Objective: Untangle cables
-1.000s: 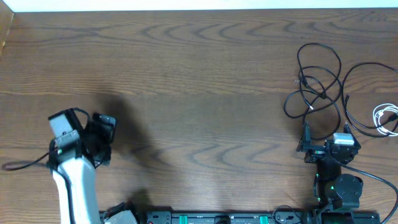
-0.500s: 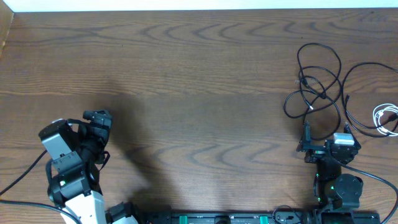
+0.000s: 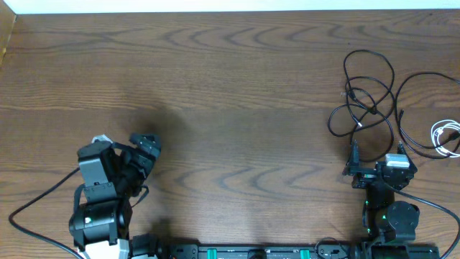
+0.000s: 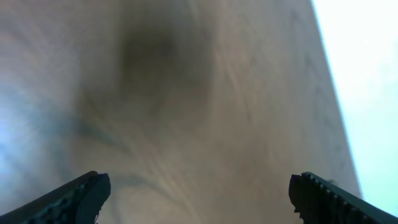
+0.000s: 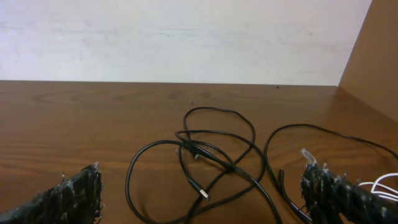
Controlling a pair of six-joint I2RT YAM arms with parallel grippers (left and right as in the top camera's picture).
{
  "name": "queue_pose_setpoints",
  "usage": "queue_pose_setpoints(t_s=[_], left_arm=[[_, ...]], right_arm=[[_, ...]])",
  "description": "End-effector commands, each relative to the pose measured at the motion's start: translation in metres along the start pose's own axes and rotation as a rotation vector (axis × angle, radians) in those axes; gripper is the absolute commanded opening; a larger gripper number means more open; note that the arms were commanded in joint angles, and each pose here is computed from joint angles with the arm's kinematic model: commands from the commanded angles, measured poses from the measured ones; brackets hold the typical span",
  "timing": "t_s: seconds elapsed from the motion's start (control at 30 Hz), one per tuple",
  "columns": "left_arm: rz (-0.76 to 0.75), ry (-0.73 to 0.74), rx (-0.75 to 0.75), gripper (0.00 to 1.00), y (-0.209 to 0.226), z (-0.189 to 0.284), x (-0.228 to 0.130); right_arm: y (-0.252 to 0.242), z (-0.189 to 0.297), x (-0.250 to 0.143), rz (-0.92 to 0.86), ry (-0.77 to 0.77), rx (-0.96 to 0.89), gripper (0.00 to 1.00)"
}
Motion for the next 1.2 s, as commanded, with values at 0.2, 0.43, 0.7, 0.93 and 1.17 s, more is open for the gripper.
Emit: queue_pose_setpoints(t_s=[0.2,0.43,0.7,0.93,1.17], left_arm=[[-0.012,0.013,0.227,0.98,0.056,-0.027,-0.019],[-0.022,-0.033,0.183,0.98,0.077,-0.052,-0.022],[-0.039,-0.063,0.107,0.98,0.094,-0.074,-0.028],[-0.051,-0.111,0.016,0.98,0.103,-0.085,-0.030],[-0.092,-0.184,-0.230,0.98,0.072,-0.079,-0.022]], right_arm=[[0.000,0.000,0.000,-0.016,-0.003,-0.004,0.99],[0.000,0.000,0.000,-0.016,-0.003,-0.004,0.99],[0.000,0.000,0.000,-0.016,-0.003,-0.004,0.99],[0.000,0.000,0.000,-0.017,-0.004,-0.004,0.99],[0.000,0.000,0.000,-0.017,-0.004,-0.004,0.99]])
Point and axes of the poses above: each gripper's point midway between its finger pads, its own z axis back along the fingers, its own y axis along the line the jaws close on, x = y × z, the point moved 8 cm from there along z, back along the fingers, and after that the axes turned 9 degrees about z, right-handed, at the moved point
